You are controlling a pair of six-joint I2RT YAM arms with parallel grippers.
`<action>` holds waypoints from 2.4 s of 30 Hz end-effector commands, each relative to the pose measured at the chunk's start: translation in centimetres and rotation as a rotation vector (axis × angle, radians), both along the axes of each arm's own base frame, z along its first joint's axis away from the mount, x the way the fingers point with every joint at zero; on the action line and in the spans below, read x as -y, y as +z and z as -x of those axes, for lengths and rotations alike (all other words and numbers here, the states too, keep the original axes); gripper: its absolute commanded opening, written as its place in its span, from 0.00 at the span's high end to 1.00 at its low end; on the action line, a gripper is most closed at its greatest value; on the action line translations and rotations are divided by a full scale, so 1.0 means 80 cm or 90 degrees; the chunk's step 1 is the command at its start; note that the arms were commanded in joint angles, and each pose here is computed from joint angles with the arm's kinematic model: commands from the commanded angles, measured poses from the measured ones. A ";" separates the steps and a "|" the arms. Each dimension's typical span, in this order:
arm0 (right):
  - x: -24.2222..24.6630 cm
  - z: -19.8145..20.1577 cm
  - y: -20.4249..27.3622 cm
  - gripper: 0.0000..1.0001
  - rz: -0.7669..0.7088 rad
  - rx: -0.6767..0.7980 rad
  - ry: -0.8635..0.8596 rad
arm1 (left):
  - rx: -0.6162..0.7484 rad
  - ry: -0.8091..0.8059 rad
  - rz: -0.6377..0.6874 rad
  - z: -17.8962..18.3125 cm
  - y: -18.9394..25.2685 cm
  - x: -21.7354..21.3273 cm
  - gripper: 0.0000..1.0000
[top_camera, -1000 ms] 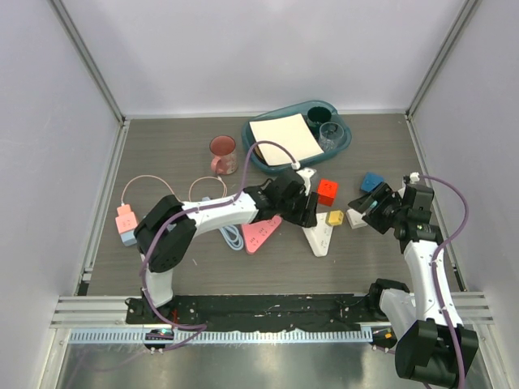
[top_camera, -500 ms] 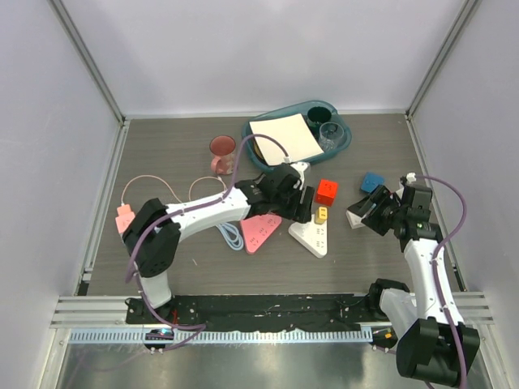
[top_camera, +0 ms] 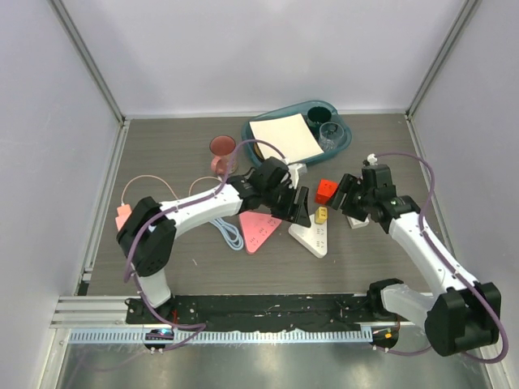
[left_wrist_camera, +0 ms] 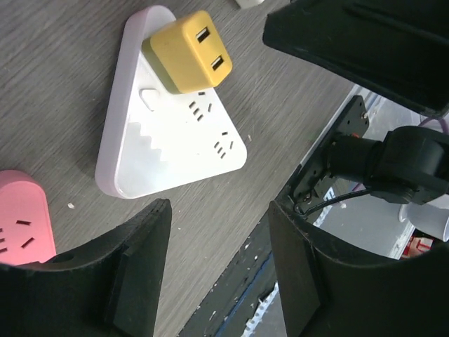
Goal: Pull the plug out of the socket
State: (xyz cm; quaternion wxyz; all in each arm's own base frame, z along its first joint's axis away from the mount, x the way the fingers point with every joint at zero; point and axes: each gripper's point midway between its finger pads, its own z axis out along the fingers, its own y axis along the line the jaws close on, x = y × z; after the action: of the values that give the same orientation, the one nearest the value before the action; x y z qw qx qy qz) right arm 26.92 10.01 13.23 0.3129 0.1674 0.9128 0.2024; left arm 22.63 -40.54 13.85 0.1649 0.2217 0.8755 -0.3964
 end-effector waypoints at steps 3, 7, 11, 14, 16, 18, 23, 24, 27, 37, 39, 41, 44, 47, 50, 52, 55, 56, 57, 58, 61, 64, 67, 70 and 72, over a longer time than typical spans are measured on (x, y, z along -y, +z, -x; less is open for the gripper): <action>-0.016 -0.024 0.005 0.35 0.035 0.022 0.001 | 0.035 0.000 -0.048 -0.012 -0.017 -0.007 0.38; -0.027 -0.032 -0.004 0.35 0.038 0.022 0.014 | 0.057 0.020 -0.107 -0.027 -0.035 -0.018 0.37; -0.038 -0.035 -0.023 0.35 0.049 -0.001 0.034 | 0.023 -0.009 -0.079 -0.015 -0.040 -0.006 0.39; -0.039 -0.036 -0.036 0.36 0.066 -0.014 0.041 | 0.022 -0.012 -0.074 -0.013 -0.041 -0.004 0.39; -0.039 -0.037 -0.042 0.38 0.070 -0.018 0.041 | 0.033 0.001 -0.094 -0.019 -0.045 -0.009 0.37; -0.041 -0.039 -0.043 0.42 0.070 -0.013 0.044 | 0.048 0.009 -0.116 -0.025 -0.050 -0.015 0.37; -0.049 -0.037 -0.047 0.54 0.065 -0.009 0.056 | 0.046 0.017 -0.153 -0.030 -0.068 -0.022 0.41; -0.050 -0.038 -0.045 0.55 0.060 -0.004 0.053 | 0.050 0.028 -0.162 -0.035 -0.069 -0.024 0.43; -0.053 -0.034 -0.048 0.56 0.054 -0.005 0.053 | 0.072 0.040 -0.118 -0.035 -0.047 -0.021 0.47; -0.056 -0.029 -0.056 0.56 0.056 -0.017 0.046 | 0.043 -0.028 0.064 0.000 0.006 0.015 0.77; -0.057 -0.027 -0.057 0.56 0.054 -0.020 0.045 | 0.012 -0.037 0.059 0.005 -0.008 0.020 0.82; -0.052 -0.030 -0.057 0.57 0.064 -0.016 0.028 | 0.003 -0.035 0.054 0.004 -0.015 0.022 0.85; -0.053 -0.027 -0.059 0.59 0.067 -0.015 0.024 | -0.008 -0.024 0.038 0.002 -0.031 0.020 0.88; -0.053 -0.025 -0.061 0.62 0.066 -0.019 0.020 | -0.025 -0.020 0.027 0.004 -0.048 0.021 0.88; -0.056 -0.021 -0.064 0.68 0.054 -0.019 0.009 | -0.036 -0.023 0.014 0.010 -0.061 0.024 0.89; -0.058 -0.017 -0.064 0.72 0.042 -0.013 0.002 | -0.036 -0.027 0.007 0.015 -0.067 0.027 0.89; -0.055 -0.016 -0.060 0.85 0.038 0.000 -0.004 | -0.031 -0.011 -0.026 0.013 -0.086 0.025 0.89; -0.055 -0.016 -0.058 0.87 0.038 0.003 -0.003 | -0.038 -0.007 -0.048 0.014 -0.096 0.021 0.89; -0.055 -0.015 -0.057 0.90 0.038 0.005 0.000 | -0.038 -0.009 -0.056 0.016 -0.100 0.021 0.89; -0.055 -0.015 -0.055 0.95 0.037 0.007 0.001 | -0.036 -0.010 -0.064 0.017 -0.104 0.021 0.88; -0.056 -0.013 -0.052 0.99 0.032 0.011 0.005 | -0.032 0.012 -0.121 0.012 -0.125 0.011 0.90; -0.058 -0.014 -0.046 0.99 0.030 0.019 0.009 | -0.039 0.030 -0.196 0.012 -0.151 -0.008 0.91; -0.057 -0.019 -0.034 0.99 0.039 0.027 0.012 | -0.051 0.031 -0.232 0.013 -0.168 -0.013 0.92; -0.058 -0.023 -0.025 0.99 0.036 0.036 0.014 | -0.059 0.029 -0.234 0.014 -0.174 -0.013 0.92; -0.061 -0.026 -0.019 0.99 0.030 0.043 0.014 | -0.064 0.030 -0.236 0.016 -0.177 -0.014 0.92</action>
State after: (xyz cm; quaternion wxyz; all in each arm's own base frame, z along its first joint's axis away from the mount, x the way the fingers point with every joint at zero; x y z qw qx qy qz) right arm 27.51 13.67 7.95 0.3065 0.1516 0.9268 0.1554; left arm 21.26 -43.27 5.94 0.1097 0.2222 0.9064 -0.3421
